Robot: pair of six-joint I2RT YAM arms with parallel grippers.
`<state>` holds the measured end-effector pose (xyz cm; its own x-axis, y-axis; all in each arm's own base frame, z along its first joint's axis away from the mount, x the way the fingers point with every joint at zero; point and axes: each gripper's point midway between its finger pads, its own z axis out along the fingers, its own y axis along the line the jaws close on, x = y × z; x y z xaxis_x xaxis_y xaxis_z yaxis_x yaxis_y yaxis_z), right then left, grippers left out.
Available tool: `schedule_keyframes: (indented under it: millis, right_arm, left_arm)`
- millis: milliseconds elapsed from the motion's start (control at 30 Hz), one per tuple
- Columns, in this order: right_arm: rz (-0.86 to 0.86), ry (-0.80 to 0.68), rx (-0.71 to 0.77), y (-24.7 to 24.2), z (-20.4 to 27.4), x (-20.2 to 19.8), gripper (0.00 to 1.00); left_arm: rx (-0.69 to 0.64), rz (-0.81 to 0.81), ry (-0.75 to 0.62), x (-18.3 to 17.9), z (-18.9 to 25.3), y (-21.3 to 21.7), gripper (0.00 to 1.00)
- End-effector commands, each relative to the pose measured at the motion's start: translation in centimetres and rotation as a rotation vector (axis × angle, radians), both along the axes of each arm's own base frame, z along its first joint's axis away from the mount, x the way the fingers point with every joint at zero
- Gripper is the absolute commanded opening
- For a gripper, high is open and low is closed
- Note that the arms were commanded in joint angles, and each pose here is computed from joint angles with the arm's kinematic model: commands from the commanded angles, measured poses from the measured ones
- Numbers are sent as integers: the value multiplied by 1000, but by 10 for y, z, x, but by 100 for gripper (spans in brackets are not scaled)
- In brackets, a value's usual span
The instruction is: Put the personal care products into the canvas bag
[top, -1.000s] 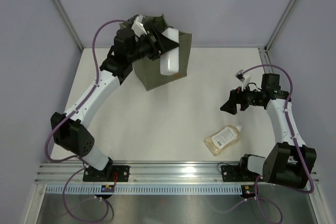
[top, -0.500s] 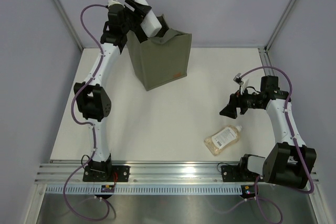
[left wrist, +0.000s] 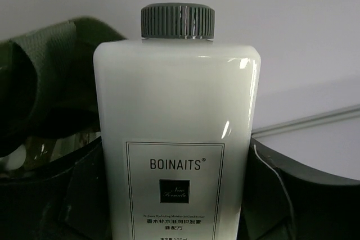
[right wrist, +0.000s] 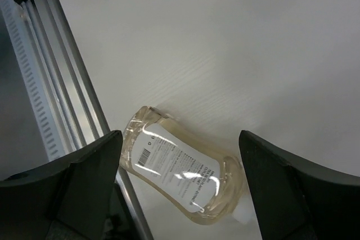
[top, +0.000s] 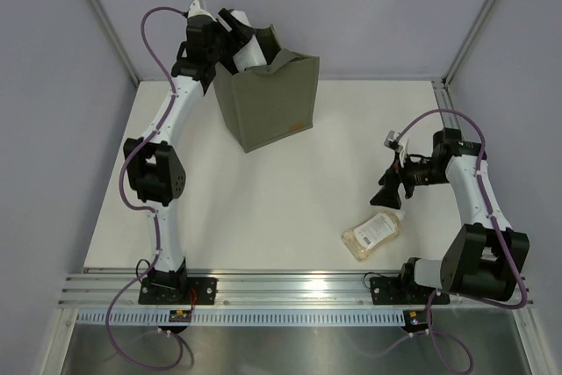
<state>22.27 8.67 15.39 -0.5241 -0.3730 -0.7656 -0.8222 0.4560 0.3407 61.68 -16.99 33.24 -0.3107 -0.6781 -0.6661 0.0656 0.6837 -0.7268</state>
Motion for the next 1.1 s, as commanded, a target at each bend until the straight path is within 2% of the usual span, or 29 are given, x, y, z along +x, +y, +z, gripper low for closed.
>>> schedule_keyframes:
  millis: [0,67,133,167,200,267,333,367,400,433,467,533,567,600,633,667,733,767,800,867,900,933,1000,1067]
  right_arm:
    - [300,-191,-3,4,17,-21,94]
    - [426,-237,-20,1,14,-26,99]
    - [517,-259,-37,4,13,-27,99]
    - [616,-261,-77,10,6,-33,99]
    - [612,-262,-80,10,3,-31,99]
    - [707,-277,-150,14,-8,-40,100]
    - [785,-312,-253,12,-26,-45,99]
    - [821,-330,-274,15,-30,-48,99]
    - [830,-354,-303,13,-33,-49,99]
    - [833,-365,-311,13,-33,-50,100]
    - [839,-364,-316,12,-33,-52,100]
    - [858,-356,-333,8,-36,-59,100]
    - [868,-348,-342,6,-39,-63,100]
    - [894,-333,-363,1,-46,-72,100]
    - [907,-329,-375,-2,-50,-76,99]
    - [922,-317,-389,-6,-55,-81,100]
    - [950,-304,-424,-13,-65,-90,100]
    - [954,-300,-427,-14,-68,-92,99]
    - [942,-302,-438,-14,-72,-92,100]
    - [922,-314,-459,-13,-78,-87,99]
    - [874,-325,-497,-13,-86,-77,100]
    - [854,-336,-514,-12,-89,-71,99]
    - [809,-347,-541,-9,-96,-56,100]
    - [790,-354,-547,-6,-97,-49,100]
  left_arm:
    - [72,-84,-338,-47,128,-4,80]
    - [111,-122,-351,-55,132,-9,89]
    - [149,-148,-357,-69,139,-10,99]
    - [230,-171,-369,-85,143,-10,99]
    - [234,-174,-345,-84,134,-10,99]
    - [312,-176,-390,-104,149,-6,99]
    - [364,-163,-365,-115,140,0,99]
    - [396,-154,-407,-133,157,5,99]
    - [414,-148,-409,-143,158,8,99]
    - [447,-125,-368,-146,140,16,99]
    - [477,-103,-420,-169,159,25,99]
    - [511,-59,-418,-187,156,39,99]
    - [536,-61,-378,-193,135,43,99]
    - [536,-40,-409,-218,147,52,99]
    - [539,-29,-402,-227,142,56,99]
    - [541,-37,-343,-232,112,59,99]
    - [520,-21,-359,-264,110,68,99]
    - [514,-34,-291,-269,74,69,99]
    - [498,-25,-314,-289,76,73,99]
    - [484,-2,-270,-302,52,81,99]
    - [496,-13,-199,-308,20,84,99]
    - [488,4,-208,-321,19,89,99]
    - [476,-3,-135,-332,-15,92,99]
    - [449,-8,-110,-348,-29,94,99]
